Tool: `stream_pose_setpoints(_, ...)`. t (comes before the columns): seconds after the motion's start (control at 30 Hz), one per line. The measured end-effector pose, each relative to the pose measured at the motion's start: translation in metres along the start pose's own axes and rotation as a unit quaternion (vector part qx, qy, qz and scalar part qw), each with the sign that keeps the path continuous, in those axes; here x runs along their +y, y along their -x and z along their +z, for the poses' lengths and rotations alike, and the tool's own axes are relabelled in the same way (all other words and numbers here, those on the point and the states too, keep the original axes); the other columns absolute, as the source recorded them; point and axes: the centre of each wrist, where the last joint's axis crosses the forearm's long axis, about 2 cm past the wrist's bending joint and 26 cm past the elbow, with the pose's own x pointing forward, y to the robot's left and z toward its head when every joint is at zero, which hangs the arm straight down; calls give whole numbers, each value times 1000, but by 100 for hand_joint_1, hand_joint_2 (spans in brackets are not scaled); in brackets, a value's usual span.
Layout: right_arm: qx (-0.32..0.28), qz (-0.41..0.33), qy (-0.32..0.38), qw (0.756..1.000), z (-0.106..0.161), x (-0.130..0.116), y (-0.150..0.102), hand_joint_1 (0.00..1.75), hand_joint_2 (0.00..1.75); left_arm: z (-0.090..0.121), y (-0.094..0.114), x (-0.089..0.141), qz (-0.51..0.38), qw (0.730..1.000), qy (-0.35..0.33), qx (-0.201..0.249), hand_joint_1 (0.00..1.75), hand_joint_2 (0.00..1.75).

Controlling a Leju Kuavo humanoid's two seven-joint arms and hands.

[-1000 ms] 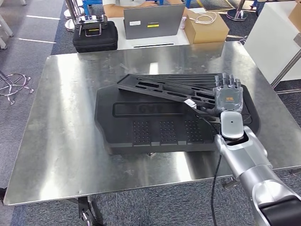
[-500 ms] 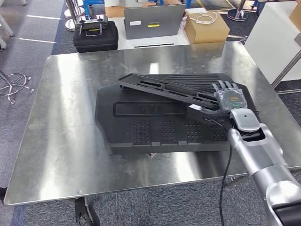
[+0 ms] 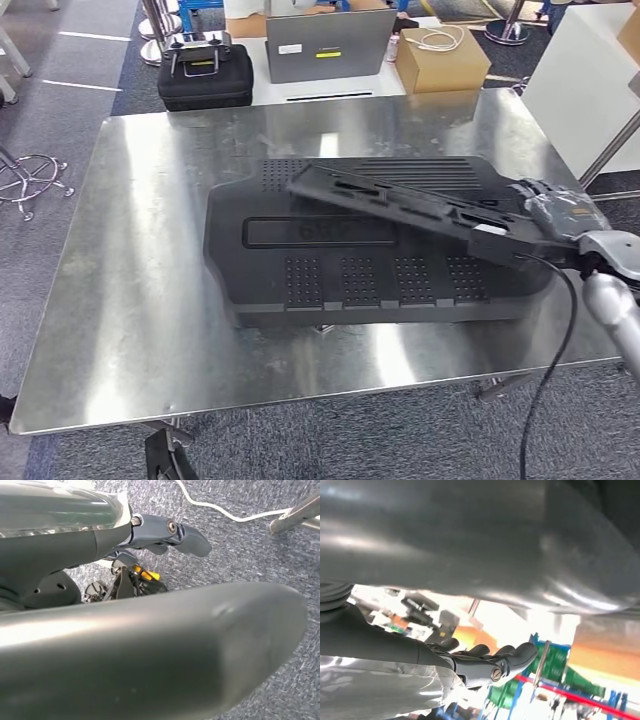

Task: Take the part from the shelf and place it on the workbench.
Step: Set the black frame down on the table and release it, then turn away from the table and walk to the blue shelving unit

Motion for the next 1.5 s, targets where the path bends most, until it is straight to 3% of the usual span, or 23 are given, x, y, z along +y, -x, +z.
stream_pose_setpoints(0.2,-10,1,-14,1000,38,-14,45,0,0,0,2,7,4,1000,-11,-3,0,0)
stream_pose_setpoints(0.47,-10,42,-15,999,53,-5,51,0,0,0,2,8,4,1000,-12,-3,0,0)
stream_pose_setpoints(0.57,0,52,42,998,58,12,47,0,0,0,3,8,4,1000,-13,-3,0,0)
stream_pose_setpoints(0.7,-2,64,177,982,70,49,25,0,0,1,4,8,3,1000,-14,-1,0,0)
stream_pose_setpoints(0.83,-22,5,310,950,93,84,-9,0,175,2,4,7,4,1000,-14,5,0,0)
stream_pose_setpoints(1.0,-17,-75,431,899,126,102,-36,0,175,3,6,5,3,1000,-15,11,0,0)
stream_pose_setpoints(1.17,-38,-118,533,837,157,102,-56,0,175,3,6,3,0,1000,-24,14,0,0)
stream_pose_setpoints(1.3,-39,-140,574,806,176,100,-64,0,175,4,7,2,-3,999,-31,18,0,0)
stream_pose_setpoints(1.5,-28,-164,606,778,198,102,-73,0,175,4,7,2,-6,999,-39,19,0,0)
